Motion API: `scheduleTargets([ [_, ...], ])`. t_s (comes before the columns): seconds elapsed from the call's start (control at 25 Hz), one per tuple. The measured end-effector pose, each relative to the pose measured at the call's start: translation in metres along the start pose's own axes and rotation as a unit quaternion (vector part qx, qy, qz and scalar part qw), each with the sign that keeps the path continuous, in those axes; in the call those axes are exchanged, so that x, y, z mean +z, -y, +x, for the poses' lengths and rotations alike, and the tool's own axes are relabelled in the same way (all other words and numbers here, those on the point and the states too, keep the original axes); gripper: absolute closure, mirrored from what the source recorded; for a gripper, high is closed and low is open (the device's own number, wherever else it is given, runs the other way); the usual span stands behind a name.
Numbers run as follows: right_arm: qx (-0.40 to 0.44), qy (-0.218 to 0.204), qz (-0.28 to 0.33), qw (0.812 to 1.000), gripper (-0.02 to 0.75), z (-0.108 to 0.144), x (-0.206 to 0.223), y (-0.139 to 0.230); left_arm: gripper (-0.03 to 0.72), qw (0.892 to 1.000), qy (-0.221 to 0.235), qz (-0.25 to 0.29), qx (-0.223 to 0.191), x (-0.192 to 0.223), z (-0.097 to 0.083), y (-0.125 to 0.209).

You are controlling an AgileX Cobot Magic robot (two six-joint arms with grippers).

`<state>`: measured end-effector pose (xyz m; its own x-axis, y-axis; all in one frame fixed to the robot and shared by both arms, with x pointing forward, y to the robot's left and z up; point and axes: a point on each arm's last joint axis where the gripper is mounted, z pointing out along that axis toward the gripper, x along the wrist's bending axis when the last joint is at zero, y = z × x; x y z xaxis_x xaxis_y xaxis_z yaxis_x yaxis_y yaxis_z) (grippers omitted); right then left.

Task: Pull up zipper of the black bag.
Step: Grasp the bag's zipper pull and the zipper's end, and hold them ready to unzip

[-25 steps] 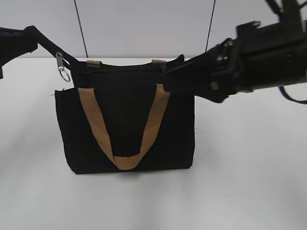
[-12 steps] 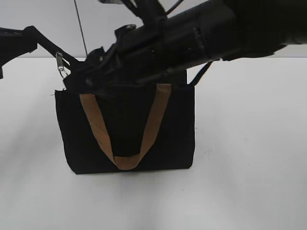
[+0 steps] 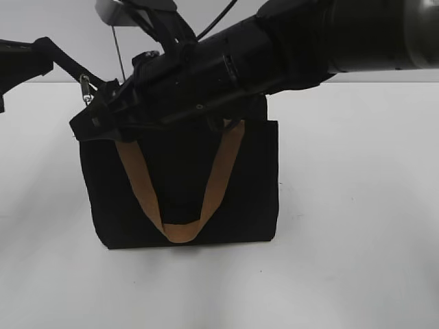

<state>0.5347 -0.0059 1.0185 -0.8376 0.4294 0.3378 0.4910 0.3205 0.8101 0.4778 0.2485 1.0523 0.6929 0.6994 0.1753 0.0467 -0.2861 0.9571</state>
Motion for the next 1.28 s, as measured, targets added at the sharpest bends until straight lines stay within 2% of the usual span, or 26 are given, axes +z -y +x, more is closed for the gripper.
scheduleTargets([
  [0.52, 0.009, 0.037, -0.002, 0.999, 0.358, -0.014, 0.011, 0.003, 0.666, 1.0, 0.0, 0.0, 0.0, 0.0, 0.0, 0.0],
  [1.28, 0.013, 0.043, -0.043, 0.998, 0.371, -0.016, 0.011, -0.004, 0.666, 1.0, -0.007, 0.006, 0.0, 0.0, 0.001, 0.001],
])
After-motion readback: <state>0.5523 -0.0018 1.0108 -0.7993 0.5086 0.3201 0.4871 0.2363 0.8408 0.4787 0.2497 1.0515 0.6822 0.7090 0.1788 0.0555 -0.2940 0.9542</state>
